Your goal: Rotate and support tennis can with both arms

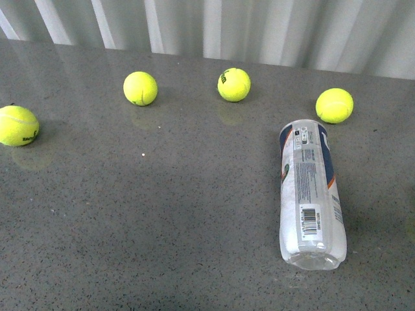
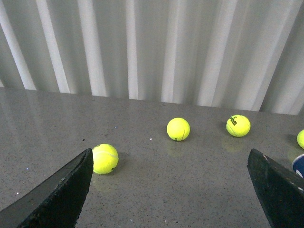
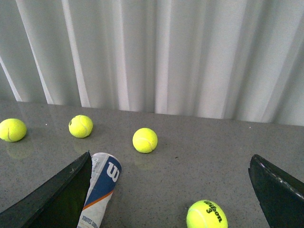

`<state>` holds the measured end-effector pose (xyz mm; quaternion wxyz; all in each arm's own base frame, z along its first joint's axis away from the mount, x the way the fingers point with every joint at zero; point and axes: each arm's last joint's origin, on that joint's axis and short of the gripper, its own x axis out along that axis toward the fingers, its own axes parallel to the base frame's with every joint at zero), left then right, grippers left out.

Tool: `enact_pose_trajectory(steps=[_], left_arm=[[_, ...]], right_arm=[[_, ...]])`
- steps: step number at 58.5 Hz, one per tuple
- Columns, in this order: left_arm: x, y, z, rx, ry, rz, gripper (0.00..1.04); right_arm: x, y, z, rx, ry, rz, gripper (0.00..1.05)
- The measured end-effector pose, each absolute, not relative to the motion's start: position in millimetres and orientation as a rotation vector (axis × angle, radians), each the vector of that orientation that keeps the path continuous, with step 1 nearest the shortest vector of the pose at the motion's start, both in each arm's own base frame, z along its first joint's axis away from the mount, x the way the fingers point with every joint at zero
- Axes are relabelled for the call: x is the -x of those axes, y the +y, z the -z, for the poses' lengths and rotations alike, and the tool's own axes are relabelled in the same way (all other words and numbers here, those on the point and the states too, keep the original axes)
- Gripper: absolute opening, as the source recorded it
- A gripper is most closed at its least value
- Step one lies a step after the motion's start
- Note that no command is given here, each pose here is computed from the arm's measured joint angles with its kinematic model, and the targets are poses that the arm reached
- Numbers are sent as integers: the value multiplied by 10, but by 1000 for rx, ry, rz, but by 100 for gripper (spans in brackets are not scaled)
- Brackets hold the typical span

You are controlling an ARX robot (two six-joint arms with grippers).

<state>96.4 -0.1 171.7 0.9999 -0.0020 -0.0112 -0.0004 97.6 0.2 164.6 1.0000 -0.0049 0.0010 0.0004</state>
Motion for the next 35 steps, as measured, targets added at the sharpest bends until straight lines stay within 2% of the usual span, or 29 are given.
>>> enact_pose_trajectory(steps=[35], left_arm=[[-964, -1, -1717, 4, -22, 1, 98]], right_arm=[[-976, 2, -1646, 10, 2, -1, 98]])
